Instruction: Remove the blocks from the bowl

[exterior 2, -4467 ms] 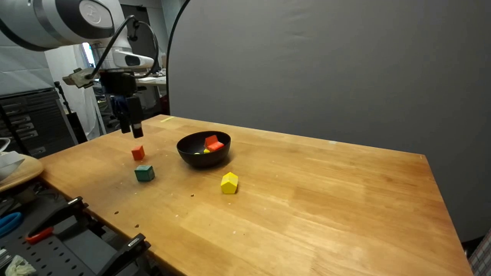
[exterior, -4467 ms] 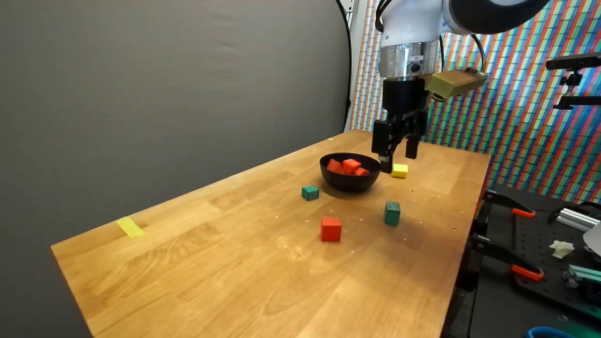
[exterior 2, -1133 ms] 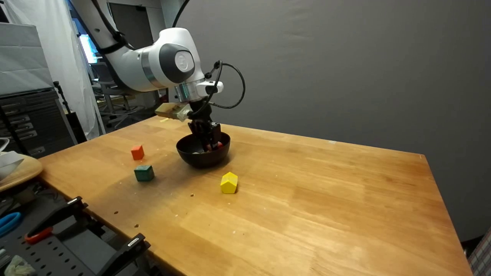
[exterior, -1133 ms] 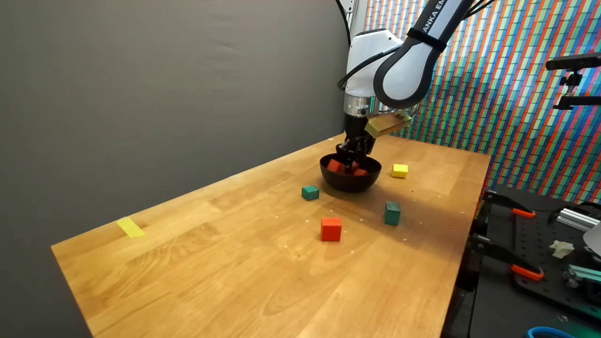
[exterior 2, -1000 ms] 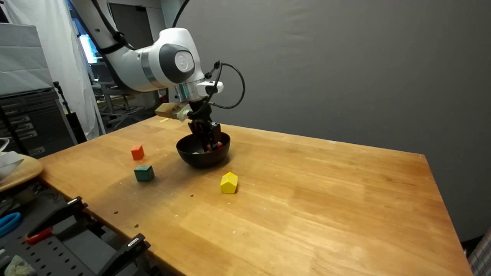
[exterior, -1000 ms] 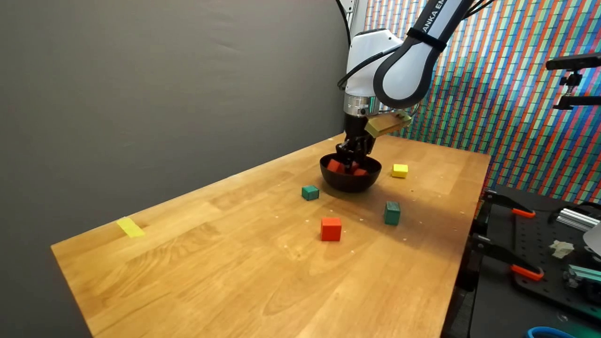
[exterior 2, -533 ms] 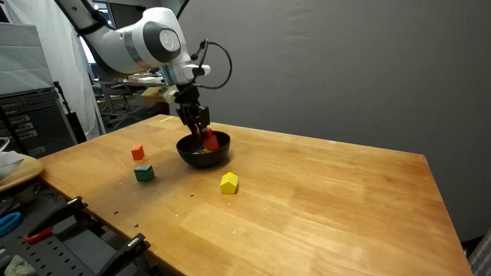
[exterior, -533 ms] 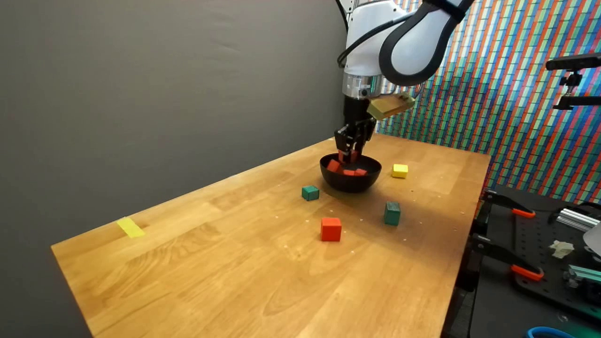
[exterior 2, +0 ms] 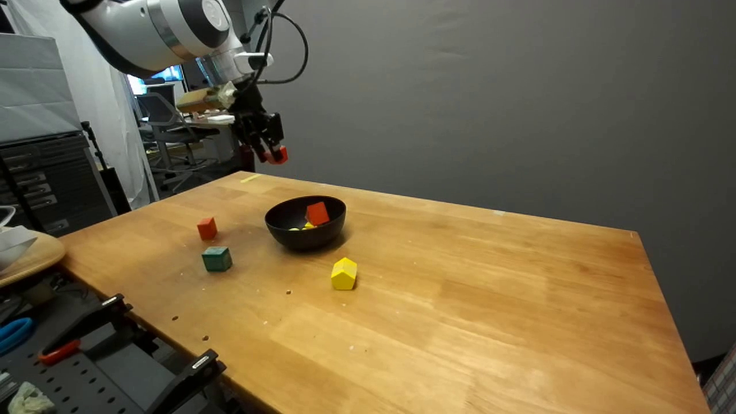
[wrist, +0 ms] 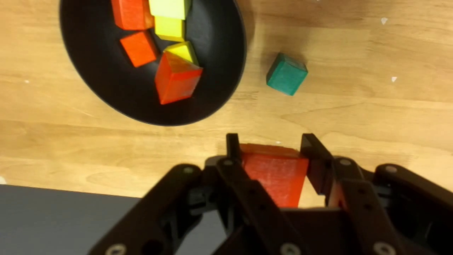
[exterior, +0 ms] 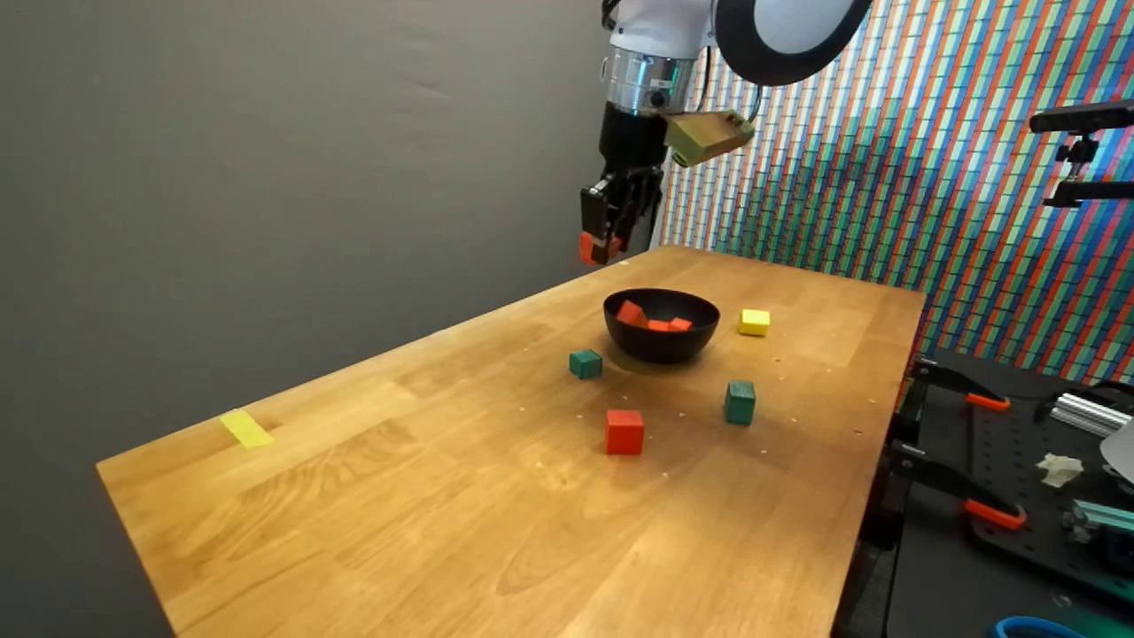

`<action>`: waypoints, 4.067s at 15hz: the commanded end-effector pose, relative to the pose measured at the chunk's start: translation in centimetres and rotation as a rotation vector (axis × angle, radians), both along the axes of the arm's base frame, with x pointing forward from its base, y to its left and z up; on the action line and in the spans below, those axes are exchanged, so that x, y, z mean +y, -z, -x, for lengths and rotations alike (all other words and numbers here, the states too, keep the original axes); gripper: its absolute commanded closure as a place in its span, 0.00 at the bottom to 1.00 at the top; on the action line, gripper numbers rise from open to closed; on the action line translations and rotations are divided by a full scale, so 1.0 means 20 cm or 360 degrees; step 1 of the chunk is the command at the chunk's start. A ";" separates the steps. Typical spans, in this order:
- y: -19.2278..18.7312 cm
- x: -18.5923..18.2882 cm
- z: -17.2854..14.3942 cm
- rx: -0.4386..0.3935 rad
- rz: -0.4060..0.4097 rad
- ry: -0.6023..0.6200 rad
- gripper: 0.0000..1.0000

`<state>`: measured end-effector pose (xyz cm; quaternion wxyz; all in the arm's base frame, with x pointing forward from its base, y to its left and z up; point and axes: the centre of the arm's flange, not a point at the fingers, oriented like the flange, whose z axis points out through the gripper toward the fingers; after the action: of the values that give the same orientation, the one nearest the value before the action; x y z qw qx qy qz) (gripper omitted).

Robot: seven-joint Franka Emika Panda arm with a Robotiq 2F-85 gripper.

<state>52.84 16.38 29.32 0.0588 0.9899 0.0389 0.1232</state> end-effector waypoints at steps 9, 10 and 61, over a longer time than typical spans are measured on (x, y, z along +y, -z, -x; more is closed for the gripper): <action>0.58 0.16 -0.74 0.0149 0.0081 -0.0105 0.40; 0.57 0.17 -0.75 0.0173 0.0075 -0.0112 0.27; 0.66 -0.43 -0.27 0.0234 -0.0035 0.0640 0.73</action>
<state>58.05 8.31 15.96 0.0655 0.9861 -0.1479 0.0376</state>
